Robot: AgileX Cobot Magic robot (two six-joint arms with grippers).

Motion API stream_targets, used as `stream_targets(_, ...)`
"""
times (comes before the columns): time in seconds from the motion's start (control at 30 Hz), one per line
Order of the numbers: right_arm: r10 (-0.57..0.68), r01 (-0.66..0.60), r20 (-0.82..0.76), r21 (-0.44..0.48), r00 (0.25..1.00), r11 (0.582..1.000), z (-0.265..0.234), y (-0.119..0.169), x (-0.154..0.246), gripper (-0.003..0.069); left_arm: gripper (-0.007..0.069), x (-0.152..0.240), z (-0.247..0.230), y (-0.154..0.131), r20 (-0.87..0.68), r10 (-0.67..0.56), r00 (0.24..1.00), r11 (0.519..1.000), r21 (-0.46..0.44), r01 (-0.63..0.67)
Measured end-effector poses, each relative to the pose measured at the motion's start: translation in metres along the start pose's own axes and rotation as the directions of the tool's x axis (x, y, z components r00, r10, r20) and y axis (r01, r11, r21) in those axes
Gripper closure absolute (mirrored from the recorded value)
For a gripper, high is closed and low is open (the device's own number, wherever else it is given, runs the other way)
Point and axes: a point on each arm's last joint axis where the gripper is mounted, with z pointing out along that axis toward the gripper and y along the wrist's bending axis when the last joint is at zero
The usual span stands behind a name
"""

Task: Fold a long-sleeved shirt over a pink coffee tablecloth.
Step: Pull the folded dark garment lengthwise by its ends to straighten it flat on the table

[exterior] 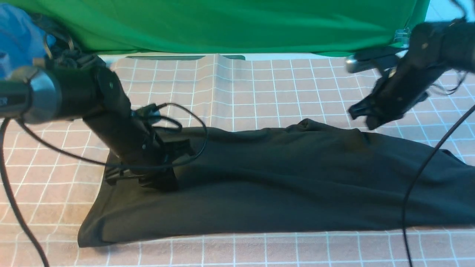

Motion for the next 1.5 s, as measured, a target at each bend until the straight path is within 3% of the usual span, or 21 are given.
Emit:
stream_targets(0.17, -0.027, 0.027, -0.023, -0.009, 0.999, 1.0, -0.064, 0.002, 0.008, 0.0621, 0.0611, 0.006, 0.003, 0.005, 0.025, -0.024, 0.999, 1.0, -0.003, 0.024)
stream_targets(0.3, -0.035, 0.033, -0.081, -0.02, 0.996, 0.999, -0.079, 0.004, 0.017, 0.0621, 0.0611, 0.008, 0.001, 0.005, 0.026, -0.033, 0.999, 0.999, -0.007, 0.033)
stream_targets(0.47, -0.021, 0.006, -0.165, -0.089, 0.986, 0.996, -0.054, 0.01, 0.031, 0.0621, 0.0611, 0.016, -0.017, 0.005, 0.059, -0.001, 0.998, 1.0, -0.028, 0.003)
stream_targets(0.73, 0.022, -0.042, -0.118, -0.165, 0.993, 0.985, -0.031, 0.022, 0.038, 0.0621, 0.0611, 0.03, -0.059, -0.004, 0.121, 0.013, 0.993, 1.0, 0.016, -0.015)
stream_targets(0.9, -0.032, 0.014, -0.098, -0.18, 0.995, 0.984, -0.018, 0.04, 0.035, 0.0621, 0.0611, 0.037, -0.044, -0.002, 0.107, -0.009, 0.994, 0.997, 0.073, 0.001)
stream_targets(1.0, -0.057, 0.031, -0.137, -0.187, 0.989, 0.982, -0.002, 0.047, 0.037, 0.0621, 0.0611, 0.045, -0.027, 0.007, 0.055, -0.012, 0.998, 0.999, 0.047, 0.009)
stream_targets(1.1, -0.072, 0.043, -0.181, -0.159, 0.981, 0.986, 0.013, 0.045, 0.04, 0.0621, 0.0611, 0.053, -0.015, 0.019, 0.017, -0.047, 0.999, 0.998, -0.031, 0.047)
stream_targets(1.23, -0.052, 0.045, -0.231, -0.037, 0.972, 0.998, 0.019, 0.032, 0.045, 0.0621, 0.0611, 0.057, -0.013, 0.026, 0.039, -0.116, 0.992, 0.989, -0.088, 0.119)
stream_targets(1.33, -0.039, 0.048, -0.236, 0.034, 0.971, 0.998, 0.017, 0.018, 0.045, 0.0621, 0.0611, 0.057, -0.014, 0.028, 0.047, -0.125, 0.991, 0.986, -0.108, 0.129)
stream_targets(1.5, -0.008, 0.025, -0.245, 0.069, 0.969, 0.997, 0.008, 0.0, 0.041, 0.0621, 0.0611, 0.058, -0.017, 0.029, 0.049, -0.109, 0.993, 0.986, -0.124, 0.114)
